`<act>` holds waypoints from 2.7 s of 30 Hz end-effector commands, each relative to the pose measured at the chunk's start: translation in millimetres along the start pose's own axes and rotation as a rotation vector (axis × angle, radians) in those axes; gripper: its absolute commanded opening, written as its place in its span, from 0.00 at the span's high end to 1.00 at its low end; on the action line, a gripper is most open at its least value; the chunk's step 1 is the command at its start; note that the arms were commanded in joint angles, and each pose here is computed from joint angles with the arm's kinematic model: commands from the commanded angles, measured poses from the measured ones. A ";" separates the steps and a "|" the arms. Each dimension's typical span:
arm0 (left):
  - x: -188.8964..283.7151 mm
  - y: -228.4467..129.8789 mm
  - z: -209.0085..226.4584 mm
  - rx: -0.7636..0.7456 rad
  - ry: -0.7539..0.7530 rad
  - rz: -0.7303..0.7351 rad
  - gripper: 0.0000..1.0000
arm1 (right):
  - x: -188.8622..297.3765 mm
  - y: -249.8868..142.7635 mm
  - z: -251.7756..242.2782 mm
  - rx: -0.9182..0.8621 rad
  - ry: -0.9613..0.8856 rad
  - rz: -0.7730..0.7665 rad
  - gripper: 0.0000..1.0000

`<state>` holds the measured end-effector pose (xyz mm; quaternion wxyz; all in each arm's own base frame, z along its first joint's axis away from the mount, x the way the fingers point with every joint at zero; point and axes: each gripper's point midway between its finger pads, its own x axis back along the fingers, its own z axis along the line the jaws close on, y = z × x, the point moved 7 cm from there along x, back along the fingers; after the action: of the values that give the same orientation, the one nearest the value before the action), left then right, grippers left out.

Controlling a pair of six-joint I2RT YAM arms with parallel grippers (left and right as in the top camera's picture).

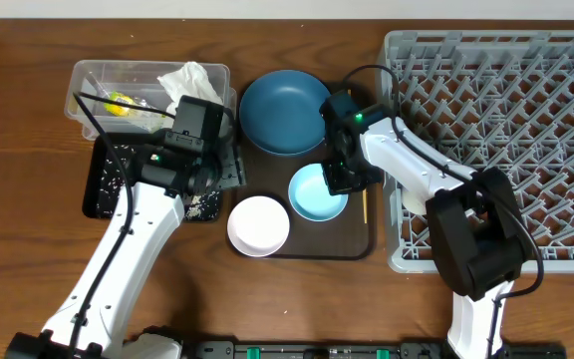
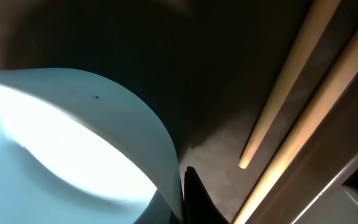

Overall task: Sort waste into correct bins and load items into the dishwasher rack
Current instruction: 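Grasp the light-blue bowl with right gripper and lift it, then place the bowl in the dish rack and withdraw right gripper, then move right gripper to the white bowl on brown tray and grasp it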

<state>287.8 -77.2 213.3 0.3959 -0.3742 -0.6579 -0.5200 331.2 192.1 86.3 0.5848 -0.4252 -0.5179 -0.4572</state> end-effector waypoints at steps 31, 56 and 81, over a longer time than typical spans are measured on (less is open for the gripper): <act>0.4 0.0 2.2 0.000 0.012 0.001 0.13 | 260.4 54.2 -178.9 -0.437 -1.011 -1.045 0.99; 0.4 0.0 2.2 0.000 0.012 0.001 0.13 | 117.8 116.9 -169.0 -0.207 -1.133 -0.760 0.99; 0.4 0.0 2.2 0.000 0.012 0.001 0.13 | 93.0 104.8 -109.8 -0.072 -1.043 -0.696 0.37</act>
<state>286.7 -76.8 212.6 0.3991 -0.3749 -0.6567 -0.5185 464.0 98.2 165.6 0.0666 -0.4150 -0.8339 -0.3576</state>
